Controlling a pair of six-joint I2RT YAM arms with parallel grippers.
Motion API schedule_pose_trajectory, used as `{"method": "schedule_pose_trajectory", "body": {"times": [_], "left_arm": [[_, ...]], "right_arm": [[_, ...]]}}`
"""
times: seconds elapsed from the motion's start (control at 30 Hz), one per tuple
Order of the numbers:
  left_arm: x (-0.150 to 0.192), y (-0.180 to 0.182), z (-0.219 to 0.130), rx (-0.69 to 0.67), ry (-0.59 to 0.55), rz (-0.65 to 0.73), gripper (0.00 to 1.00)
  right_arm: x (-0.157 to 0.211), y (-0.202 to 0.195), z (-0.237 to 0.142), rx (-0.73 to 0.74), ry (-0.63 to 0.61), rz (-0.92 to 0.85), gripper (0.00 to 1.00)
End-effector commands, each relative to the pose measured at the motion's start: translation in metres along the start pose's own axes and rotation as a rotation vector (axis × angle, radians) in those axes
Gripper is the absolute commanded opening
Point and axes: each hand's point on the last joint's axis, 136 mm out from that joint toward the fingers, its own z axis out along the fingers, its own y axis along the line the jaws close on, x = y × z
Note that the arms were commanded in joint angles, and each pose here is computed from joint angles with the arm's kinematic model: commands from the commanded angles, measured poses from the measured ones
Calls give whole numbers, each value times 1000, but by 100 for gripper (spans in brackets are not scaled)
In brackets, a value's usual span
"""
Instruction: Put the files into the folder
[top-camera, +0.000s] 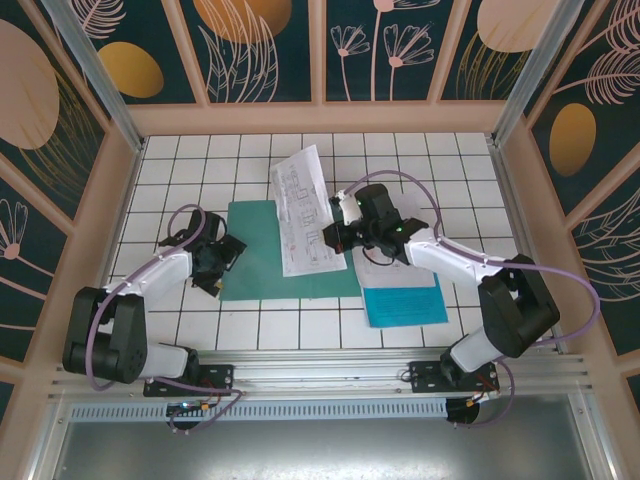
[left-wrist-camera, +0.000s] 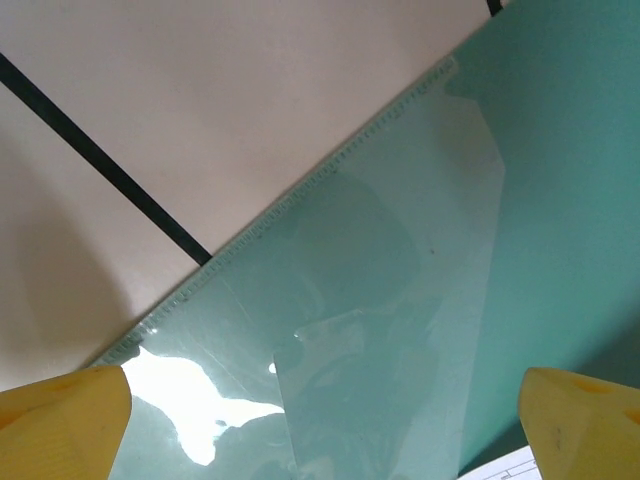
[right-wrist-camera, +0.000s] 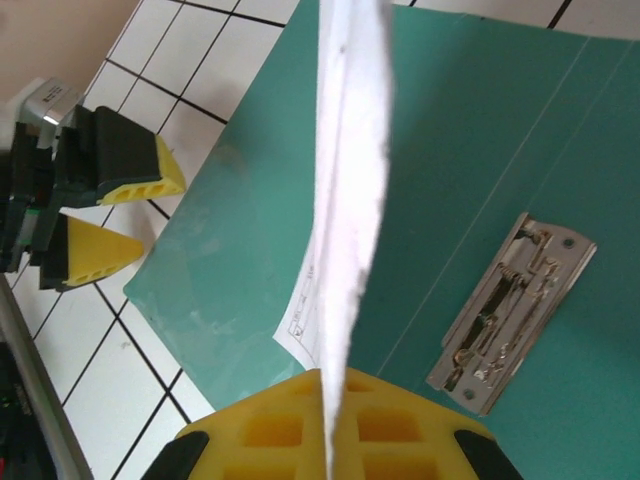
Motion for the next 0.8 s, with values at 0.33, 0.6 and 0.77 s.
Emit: {"method": "schedule_pose_trajectory", "body": {"times": [0.33,0.6,0.77], "left_arm": [[-7,21,13,-49,17,45,99],[5,19,22,-2,75,37,99],[10,18,24,14,102,38,99]], "right_arm": [[9,10,-3,-144,-25,66,0],[23,1,12,-261,-10,175,0],[23,-2,25,-283,-23,246,0]]}}
